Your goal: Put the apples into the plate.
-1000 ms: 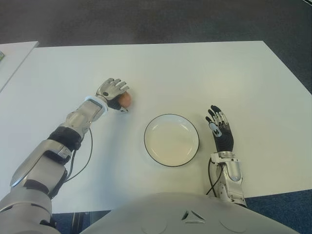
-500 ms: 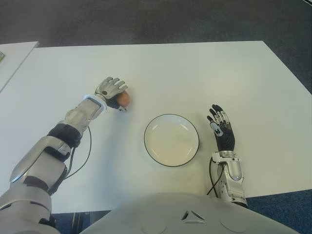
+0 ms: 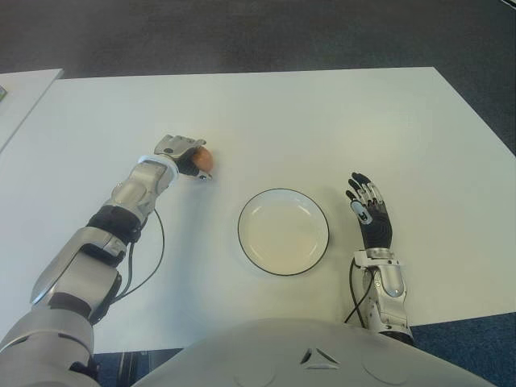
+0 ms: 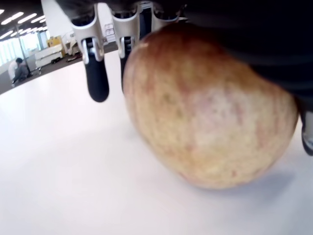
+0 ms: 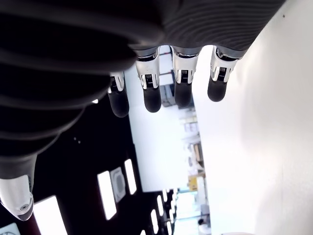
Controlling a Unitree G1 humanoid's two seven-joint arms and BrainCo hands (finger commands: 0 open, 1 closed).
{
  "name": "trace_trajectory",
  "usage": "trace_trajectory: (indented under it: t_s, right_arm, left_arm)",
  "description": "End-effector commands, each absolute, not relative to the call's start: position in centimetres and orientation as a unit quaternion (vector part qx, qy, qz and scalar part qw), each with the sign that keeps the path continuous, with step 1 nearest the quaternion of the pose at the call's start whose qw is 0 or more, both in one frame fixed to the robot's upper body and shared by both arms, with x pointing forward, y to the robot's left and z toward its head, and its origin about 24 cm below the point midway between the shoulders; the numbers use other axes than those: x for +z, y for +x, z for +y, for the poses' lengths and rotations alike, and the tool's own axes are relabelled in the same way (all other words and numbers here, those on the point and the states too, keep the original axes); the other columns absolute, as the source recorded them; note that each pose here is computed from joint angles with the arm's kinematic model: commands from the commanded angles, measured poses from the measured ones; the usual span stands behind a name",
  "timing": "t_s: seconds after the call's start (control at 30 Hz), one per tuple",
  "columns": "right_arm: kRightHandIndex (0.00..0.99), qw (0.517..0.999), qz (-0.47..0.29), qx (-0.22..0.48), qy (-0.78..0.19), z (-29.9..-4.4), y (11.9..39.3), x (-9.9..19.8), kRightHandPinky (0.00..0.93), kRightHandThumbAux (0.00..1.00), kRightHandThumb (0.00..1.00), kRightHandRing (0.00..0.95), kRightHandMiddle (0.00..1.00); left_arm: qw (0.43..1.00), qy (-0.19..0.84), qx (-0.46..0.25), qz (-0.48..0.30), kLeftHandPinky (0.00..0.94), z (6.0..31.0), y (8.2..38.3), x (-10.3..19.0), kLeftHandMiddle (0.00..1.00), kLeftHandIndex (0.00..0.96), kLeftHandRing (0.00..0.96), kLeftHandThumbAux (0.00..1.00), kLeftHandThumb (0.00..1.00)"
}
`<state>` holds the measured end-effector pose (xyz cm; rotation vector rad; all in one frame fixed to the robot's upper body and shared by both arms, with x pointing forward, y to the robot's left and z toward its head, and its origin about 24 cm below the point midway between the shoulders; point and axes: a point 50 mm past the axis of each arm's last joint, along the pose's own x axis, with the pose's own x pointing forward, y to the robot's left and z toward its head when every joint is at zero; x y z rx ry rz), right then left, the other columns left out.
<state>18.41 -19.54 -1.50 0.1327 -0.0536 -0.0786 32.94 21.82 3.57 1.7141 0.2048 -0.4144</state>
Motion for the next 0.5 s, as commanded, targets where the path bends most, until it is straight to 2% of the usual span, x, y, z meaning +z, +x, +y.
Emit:
trace_trajectory:
  t_s: [0.03,0.07,0.13,0.2,0.4,0.5]
  right_arm:
    - [0.168,0.995,0.041,-0.061,0.074,-20.2,16.7,-4.0,0.069,0.544,0.220,0.077,0.128]
    - [0.167,0.995,0.040,-0.061,0.073,-20.3,16.7,-4.0,0.068,0.545,0.220,0.076,0.127]
    - [0.166,0.995,0.038,-0.061,0.071,-20.5,16.7,-4.0,0.066,0.546,0.219,0.073,0.125]
    - [0.167,0.995,0.037,-0.062,0.071,-20.5,16.7,-4.0,0.063,0.547,0.219,0.070,0.123]
    - [0.178,0.995,0.029,-0.057,0.074,-20.6,16.5,-3.4,0.072,0.546,0.227,0.062,0.119]
    - [0.175,0.995,0.030,-0.055,0.075,-20.7,16.4,-3.3,0.086,0.545,0.230,0.062,0.114]
  left_arm:
    - [0.639,0.730,-0.196,0.147,0.411,22.2,31.5,0.8,0.388,0.315,0.396,0.482,0.660]
    - [0.640,0.729,-0.193,0.149,0.417,22.3,31.5,0.7,0.398,0.323,0.406,0.488,0.668]
    - [0.643,0.728,-0.185,0.152,0.439,22.3,31.5,0.0,0.437,0.383,0.445,0.608,0.699]
    - [0.644,0.727,-0.179,0.155,0.508,22.3,31.5,-0.8,0.464,0.398,0.532,0.636,0.771]
    - [0.666,0.720,-0.150,0.125,0.706,21.9,31.5,-1.6,0.499,0.410,0.692,0.663,0.840]
    - [0.679,0.712,-0.142,0.112,0.755,21.6,31.5,-1.7,0.512,0.406,0.735,0.666,0.847]
